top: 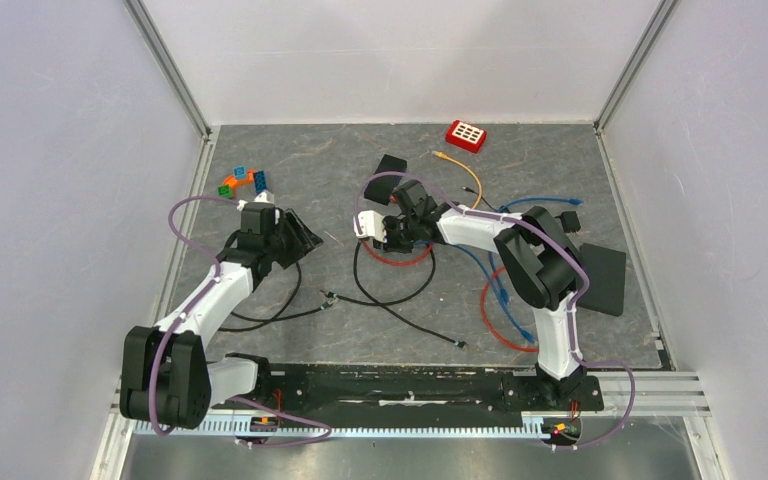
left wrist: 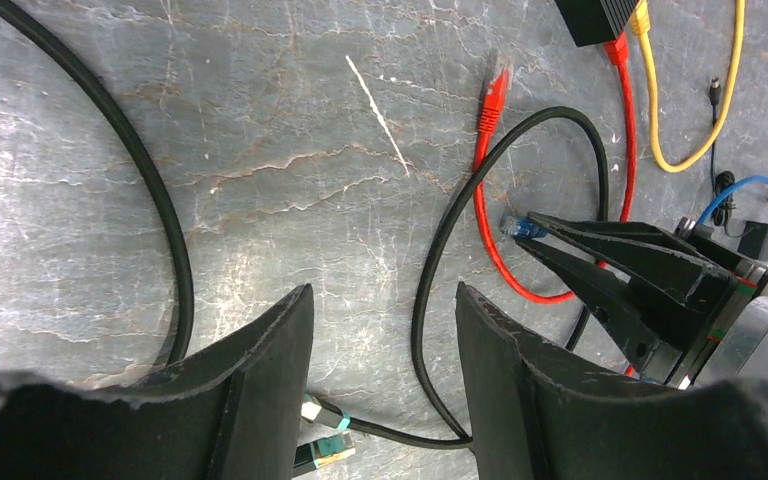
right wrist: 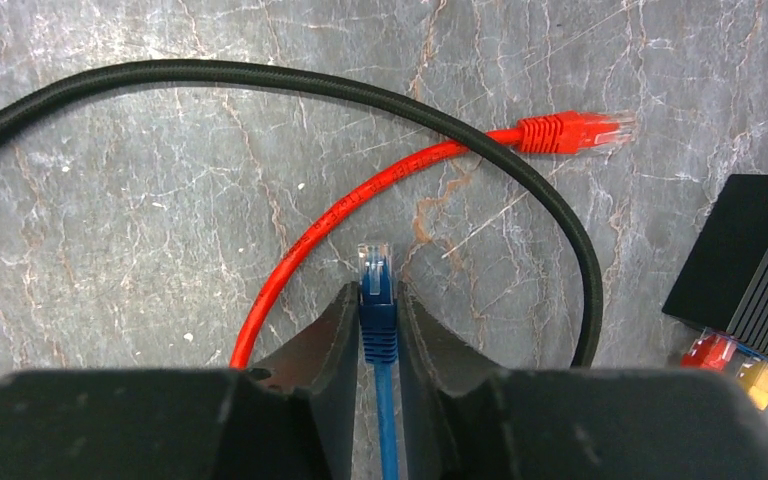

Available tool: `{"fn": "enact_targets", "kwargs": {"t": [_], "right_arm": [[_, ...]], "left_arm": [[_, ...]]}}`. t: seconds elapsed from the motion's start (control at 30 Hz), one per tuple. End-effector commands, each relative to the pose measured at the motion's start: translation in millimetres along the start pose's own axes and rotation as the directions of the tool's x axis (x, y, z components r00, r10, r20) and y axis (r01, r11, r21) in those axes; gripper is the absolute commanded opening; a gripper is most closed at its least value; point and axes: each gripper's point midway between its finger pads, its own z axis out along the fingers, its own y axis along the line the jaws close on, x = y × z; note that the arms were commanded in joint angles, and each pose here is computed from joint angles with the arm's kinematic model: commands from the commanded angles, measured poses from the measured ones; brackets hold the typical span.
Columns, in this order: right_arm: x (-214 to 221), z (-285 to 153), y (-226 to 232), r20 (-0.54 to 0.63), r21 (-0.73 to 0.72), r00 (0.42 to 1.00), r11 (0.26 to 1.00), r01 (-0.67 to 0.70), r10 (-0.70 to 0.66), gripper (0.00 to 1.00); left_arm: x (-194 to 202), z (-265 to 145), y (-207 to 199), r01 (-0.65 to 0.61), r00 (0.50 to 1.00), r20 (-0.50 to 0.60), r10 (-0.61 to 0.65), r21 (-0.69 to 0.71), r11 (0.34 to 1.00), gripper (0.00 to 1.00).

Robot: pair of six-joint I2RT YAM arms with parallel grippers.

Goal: Insert the plug into the switch port
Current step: Pick up the connector from the center of the board.

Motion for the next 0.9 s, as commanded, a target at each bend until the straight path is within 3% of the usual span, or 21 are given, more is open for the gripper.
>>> {"fn": "enact_targets", "kwargs": {"t": [0.0, 0.2, 0.37, 0.57, 0.87], "right_arm": [[40, 13, 20, -0.132, -0.035, 0.986, 0.993, -0.110, 0.105, 0.15], [46, 15, 21, -0.126, -0.024, 0.953, 0.960, -0.280, 0.275, 0.00], [52, 15, 21, -0.124, -0.005, 0.923, 0.929, -0.369, 0.365, 0.00], [30, -6, -2, 0.070, -0.005, 0.861, 0.864, -0.504, 0.503, 0.00], [-2, -27, -12, 0.220, -0.063, 0.844, 0.870, -0.488, 0.490, 0.00]], "left_arm": [[-2, 3, -12, 0.019, 1.000, -0.003, -0.019, 0.070, 0.997, 0.60], [4, -1, -22, -0.004, 1.000, 0.002, 0.004, 0.158, 0.987, 0.60], [12, 5, -26, 0.025, 1.000, -0.021, -0.021, 0.207, 0.978, 0.59], [20, 15, -39, -0.024, 0.999, -0.031, 0.032, 0.247, 0.969, 0.59], [26, 46, -70, -0.081, 0.994, -0.041, 0.098, 0.308, 0.948, 0.59]]}}
